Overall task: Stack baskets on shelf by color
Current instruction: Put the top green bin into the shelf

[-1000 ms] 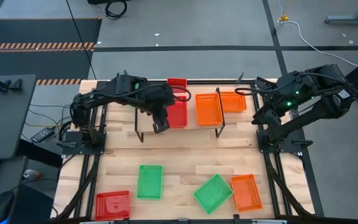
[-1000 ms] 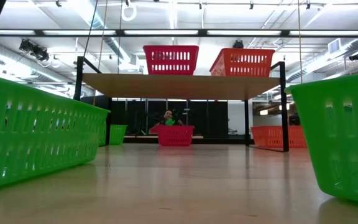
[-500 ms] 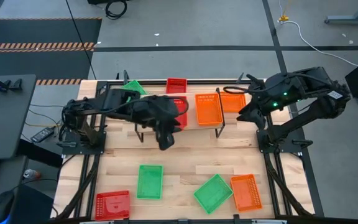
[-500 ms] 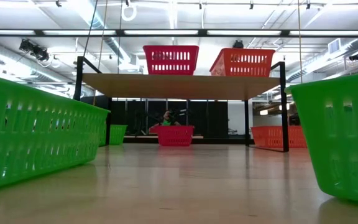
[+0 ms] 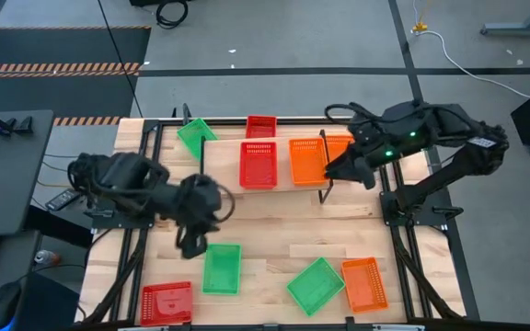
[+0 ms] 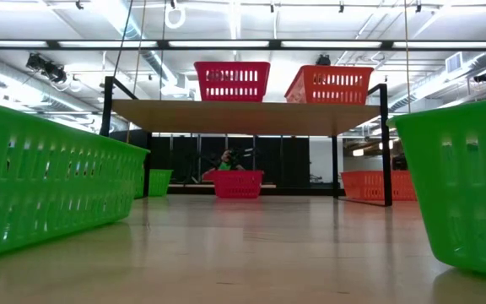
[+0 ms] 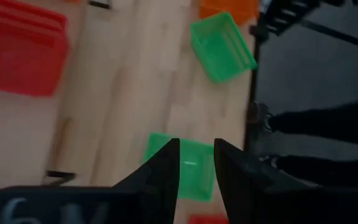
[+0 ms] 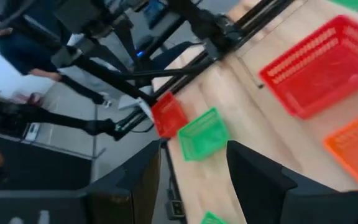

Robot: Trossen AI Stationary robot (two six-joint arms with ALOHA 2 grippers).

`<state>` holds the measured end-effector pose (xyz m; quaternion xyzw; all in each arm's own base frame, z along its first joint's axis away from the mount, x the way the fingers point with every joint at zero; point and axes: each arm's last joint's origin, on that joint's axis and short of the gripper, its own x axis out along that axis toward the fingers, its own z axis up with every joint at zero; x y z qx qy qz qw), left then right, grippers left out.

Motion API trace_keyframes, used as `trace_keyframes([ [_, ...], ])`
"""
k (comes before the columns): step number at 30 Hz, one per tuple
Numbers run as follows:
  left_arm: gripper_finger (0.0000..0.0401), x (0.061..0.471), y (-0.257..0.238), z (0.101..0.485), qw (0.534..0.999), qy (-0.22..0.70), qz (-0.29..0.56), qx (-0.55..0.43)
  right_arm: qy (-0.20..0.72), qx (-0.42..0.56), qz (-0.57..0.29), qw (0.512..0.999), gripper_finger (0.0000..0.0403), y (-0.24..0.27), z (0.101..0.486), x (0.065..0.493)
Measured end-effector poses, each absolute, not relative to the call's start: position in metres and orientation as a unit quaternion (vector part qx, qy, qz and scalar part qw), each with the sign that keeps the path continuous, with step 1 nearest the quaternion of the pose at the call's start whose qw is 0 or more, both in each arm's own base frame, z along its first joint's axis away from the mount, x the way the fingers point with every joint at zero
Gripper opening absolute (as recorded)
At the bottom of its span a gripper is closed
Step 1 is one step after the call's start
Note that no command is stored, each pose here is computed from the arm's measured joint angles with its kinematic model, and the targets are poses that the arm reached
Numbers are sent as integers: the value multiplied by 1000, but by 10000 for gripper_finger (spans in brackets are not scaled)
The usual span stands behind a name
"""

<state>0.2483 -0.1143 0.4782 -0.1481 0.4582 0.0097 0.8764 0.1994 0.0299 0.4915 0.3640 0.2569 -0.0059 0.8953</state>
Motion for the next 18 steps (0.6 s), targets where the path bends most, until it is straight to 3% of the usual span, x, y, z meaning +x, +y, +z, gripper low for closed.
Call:
trace_keyframes([
  [7,105,233,-141,479,885,450,-10,-123,307,393,16,867,190,40,479,221],
  [13,105,230,-146,479,867,454,19,-204,324,379,68,864,190,49,479,222],
  [18,101,226,-149,480,875,437,41,-205,317,363,78,873,190,44,482,218],
])
